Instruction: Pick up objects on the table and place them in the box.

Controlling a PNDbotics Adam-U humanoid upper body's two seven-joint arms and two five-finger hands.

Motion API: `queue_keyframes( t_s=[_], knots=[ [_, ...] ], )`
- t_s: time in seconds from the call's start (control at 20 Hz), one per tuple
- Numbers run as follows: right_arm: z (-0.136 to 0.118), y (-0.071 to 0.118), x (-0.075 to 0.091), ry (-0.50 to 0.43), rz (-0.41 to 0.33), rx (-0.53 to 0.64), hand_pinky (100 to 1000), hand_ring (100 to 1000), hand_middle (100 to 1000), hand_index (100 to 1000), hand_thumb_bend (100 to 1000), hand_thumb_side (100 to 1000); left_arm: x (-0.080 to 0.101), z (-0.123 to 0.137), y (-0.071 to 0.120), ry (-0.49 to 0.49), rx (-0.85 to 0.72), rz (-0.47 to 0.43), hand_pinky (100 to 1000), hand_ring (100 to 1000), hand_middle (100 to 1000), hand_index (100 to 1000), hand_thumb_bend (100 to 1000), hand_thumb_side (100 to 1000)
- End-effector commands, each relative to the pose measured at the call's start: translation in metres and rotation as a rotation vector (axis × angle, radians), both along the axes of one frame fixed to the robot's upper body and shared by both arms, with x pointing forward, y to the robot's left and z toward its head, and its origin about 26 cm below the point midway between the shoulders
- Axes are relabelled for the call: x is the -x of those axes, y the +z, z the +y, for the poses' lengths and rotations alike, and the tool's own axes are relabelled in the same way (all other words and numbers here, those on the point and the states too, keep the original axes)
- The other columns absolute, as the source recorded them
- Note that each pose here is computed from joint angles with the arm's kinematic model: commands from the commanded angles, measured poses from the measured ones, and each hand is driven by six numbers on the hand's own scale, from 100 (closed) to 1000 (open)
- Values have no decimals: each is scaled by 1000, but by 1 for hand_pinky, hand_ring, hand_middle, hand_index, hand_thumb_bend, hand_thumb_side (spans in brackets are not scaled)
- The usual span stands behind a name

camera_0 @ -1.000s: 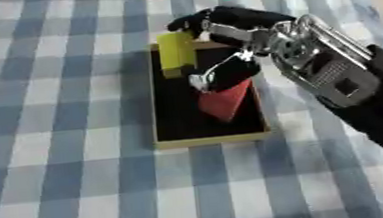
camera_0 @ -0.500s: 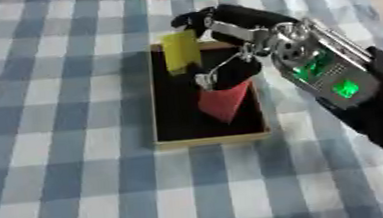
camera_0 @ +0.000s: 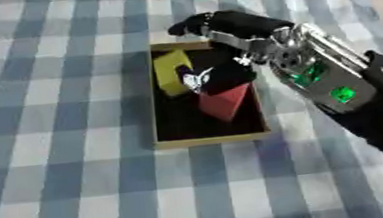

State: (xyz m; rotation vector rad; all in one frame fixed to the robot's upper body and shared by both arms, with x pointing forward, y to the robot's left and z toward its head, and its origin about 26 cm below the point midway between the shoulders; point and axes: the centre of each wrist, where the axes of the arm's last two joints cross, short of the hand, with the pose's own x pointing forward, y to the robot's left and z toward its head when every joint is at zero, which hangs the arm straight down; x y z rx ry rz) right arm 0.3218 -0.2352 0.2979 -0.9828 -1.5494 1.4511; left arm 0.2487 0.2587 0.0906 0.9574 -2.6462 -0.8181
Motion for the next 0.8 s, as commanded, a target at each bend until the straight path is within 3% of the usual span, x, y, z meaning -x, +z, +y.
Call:
queue_keyframes(
  t_s=[0.05,0.5,0.6,0.65,0.8],
  knots=[
    [-1,5,1,25,-28,-19,1000,1000,1000,1000,100,901,1,5,5,-14,1,-33,645,693,568,402,100,236],
    [-4,-1,-3,51,-12,-102,998,1000,1000,1000,100,960,1,5,5,-15,0,-34,643,690,566,399,100,232],
    [-3,2,0,58,-25,-111,965,1000,1000,1000,100,911,2,6,5,-13,-1,-32,643,689,565,398,100,233],
    [-2,5,3,59,-45,-125,927,1000,949,946,100,831,2,6,4,-11,-2,-31,642,689,565,397,100,233],
    [1,16,18,69,-108,-160,912,990,894,873,100,760,2,6,4,-8,-3,-28,642,688,564,397,100,234]
  ],
)
